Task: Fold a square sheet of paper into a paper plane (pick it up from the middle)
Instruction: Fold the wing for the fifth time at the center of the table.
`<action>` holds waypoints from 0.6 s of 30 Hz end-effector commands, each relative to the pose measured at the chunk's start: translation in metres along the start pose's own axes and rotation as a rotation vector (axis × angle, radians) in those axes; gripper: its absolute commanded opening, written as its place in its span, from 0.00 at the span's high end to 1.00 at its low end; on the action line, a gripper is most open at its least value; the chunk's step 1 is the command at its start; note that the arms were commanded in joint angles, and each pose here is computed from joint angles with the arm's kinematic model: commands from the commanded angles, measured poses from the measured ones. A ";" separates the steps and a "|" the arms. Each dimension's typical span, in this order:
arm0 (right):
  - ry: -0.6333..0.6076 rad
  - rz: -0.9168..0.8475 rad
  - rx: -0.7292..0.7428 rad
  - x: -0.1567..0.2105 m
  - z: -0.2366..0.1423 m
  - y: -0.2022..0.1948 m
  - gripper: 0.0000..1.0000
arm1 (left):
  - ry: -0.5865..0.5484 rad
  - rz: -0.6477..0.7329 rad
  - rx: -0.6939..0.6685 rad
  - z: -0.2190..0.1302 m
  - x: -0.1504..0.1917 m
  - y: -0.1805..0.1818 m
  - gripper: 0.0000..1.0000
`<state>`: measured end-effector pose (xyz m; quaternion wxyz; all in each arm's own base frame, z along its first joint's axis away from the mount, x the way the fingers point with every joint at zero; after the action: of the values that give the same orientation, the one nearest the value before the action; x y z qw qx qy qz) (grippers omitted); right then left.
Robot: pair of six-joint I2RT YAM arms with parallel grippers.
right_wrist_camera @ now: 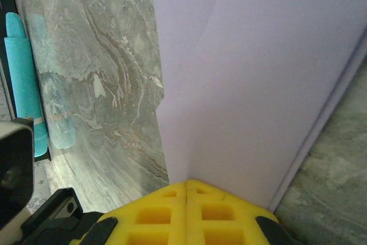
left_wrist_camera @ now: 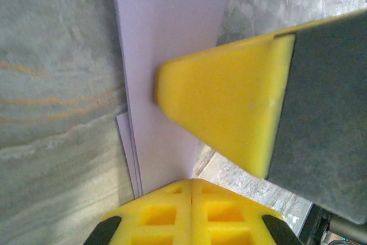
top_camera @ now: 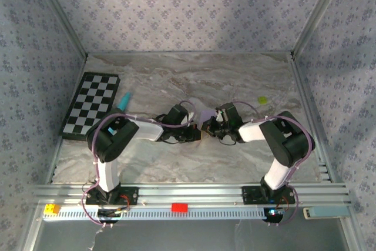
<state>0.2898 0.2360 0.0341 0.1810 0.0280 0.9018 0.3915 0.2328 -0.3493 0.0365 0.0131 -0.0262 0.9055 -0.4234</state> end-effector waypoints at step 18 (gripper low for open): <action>0.041 0.049 0.154 0.015 0.002 -0.041 0.96 | 0.050 0.036 -0.031 -0.014 0.011 -0.026 0.91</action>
<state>0.2910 0.2341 0.0337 0.1807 0.0308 0.9018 0.3913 0.2209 -0.3514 0.0462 -0.0170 -0.0173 0.9165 -0.3992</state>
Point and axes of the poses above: each hand's point on the last joint's axis, 136 mm out from that joint toward the fingers, its own z axis out along the fingers, its own y axis along the line the jaws close on, x = y × z, the point moved 2 cm from there along -z, back along the fingers, and after that the axes turned 13 degrees about -z, right-handed, at the moved point
